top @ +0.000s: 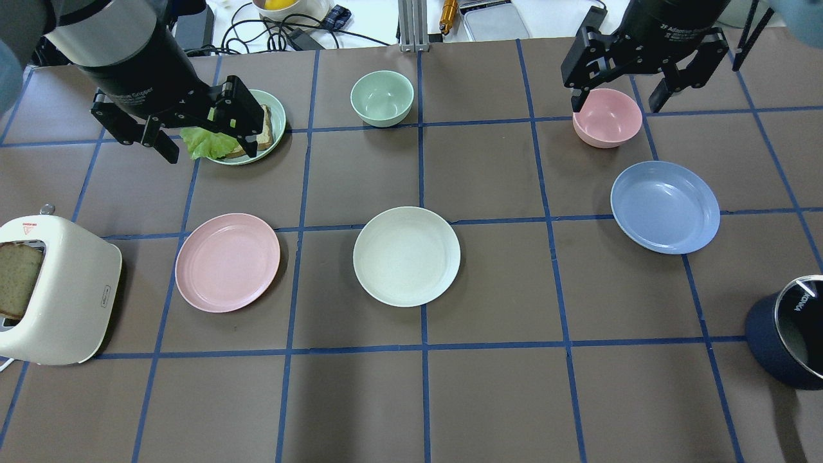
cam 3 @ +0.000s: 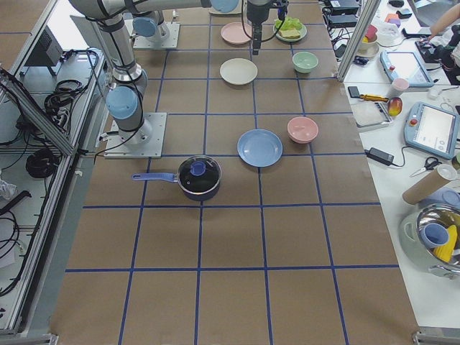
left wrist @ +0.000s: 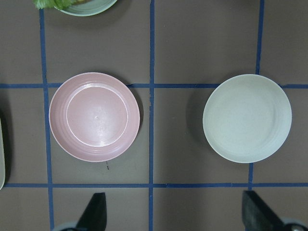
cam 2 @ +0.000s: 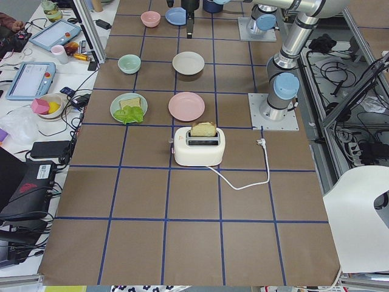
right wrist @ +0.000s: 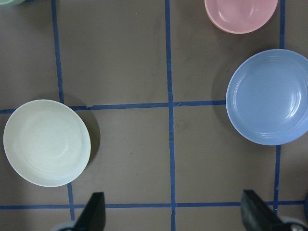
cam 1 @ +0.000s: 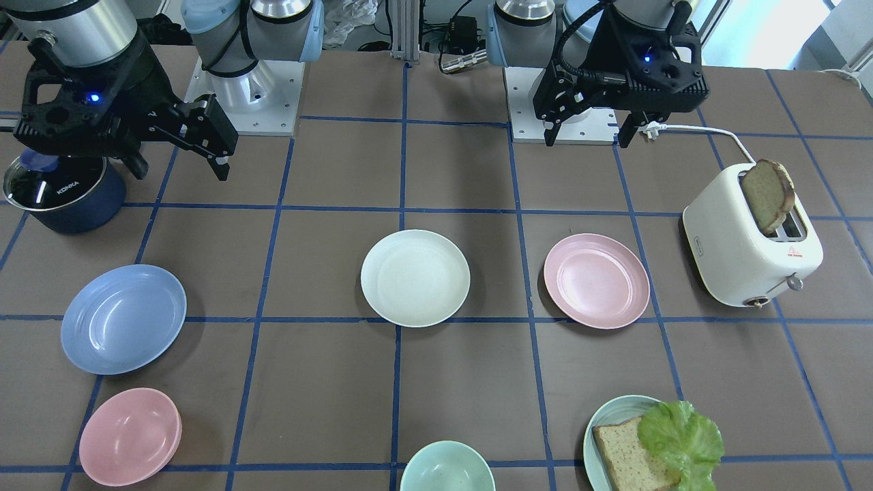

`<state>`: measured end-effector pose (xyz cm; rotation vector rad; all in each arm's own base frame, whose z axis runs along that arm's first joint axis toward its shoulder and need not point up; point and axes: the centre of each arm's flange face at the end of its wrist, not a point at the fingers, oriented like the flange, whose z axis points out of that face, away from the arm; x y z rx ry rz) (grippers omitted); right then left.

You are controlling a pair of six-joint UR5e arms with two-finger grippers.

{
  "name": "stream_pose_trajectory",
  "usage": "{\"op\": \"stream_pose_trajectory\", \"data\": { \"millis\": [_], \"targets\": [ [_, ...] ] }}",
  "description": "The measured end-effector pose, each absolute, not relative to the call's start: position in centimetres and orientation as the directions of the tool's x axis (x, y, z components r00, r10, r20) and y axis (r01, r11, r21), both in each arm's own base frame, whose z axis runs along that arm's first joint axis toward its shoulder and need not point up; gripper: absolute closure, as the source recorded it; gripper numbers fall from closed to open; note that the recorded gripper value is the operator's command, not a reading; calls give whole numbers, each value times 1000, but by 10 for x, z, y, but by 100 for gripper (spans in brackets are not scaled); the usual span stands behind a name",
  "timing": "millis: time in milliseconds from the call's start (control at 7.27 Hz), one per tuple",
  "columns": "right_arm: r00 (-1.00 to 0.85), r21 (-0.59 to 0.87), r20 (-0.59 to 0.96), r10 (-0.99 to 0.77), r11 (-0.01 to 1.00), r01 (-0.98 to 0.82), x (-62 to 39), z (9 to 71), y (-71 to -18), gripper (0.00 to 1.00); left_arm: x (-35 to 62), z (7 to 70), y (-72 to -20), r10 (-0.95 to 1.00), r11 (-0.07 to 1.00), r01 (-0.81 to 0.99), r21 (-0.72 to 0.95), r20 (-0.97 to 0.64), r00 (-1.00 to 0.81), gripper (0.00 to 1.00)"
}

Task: Stack three plates with pink and blue
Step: 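Move the left gripper down toward the pink plate nearer the robot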

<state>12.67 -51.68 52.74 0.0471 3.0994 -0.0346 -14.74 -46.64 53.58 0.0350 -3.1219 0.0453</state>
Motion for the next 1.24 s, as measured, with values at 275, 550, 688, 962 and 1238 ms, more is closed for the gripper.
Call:
{"op": "stream_pose_trajectory", "data": {
  "millis": [275, 550, 688, 962, 1238],
  "targets": [
    [-999, -22, -42, 30, 999, 31, 127, 527, -517, 0, -147, 535, -467, -22, 999, -22, -28, 19, -1000, 0],
    [-999, -22, -42, 30, 999, 31, 127, 527, -517, 0, -147, 535, -467, -22, 999, -22, -27, 19, -1000, 0],
    [-999, -22, -42, 30, 999, 31, 127, 527, -517, 0, -148, 530, -469, -23, 1000, -23, -21, 20, -1000, 0],
    [-999, -22, -43, 30, 999, 31, 127, 527, -517, 0, -149, 513, -475, -28, 1000, -28, 6, 23, -999, 0],
    [-999, -22, -42, 30, 999, 31, 127, 527, -517, 0, -149, 479, -479, -51, 999, -51, 9, 25, -998, 0]
  ]
}}
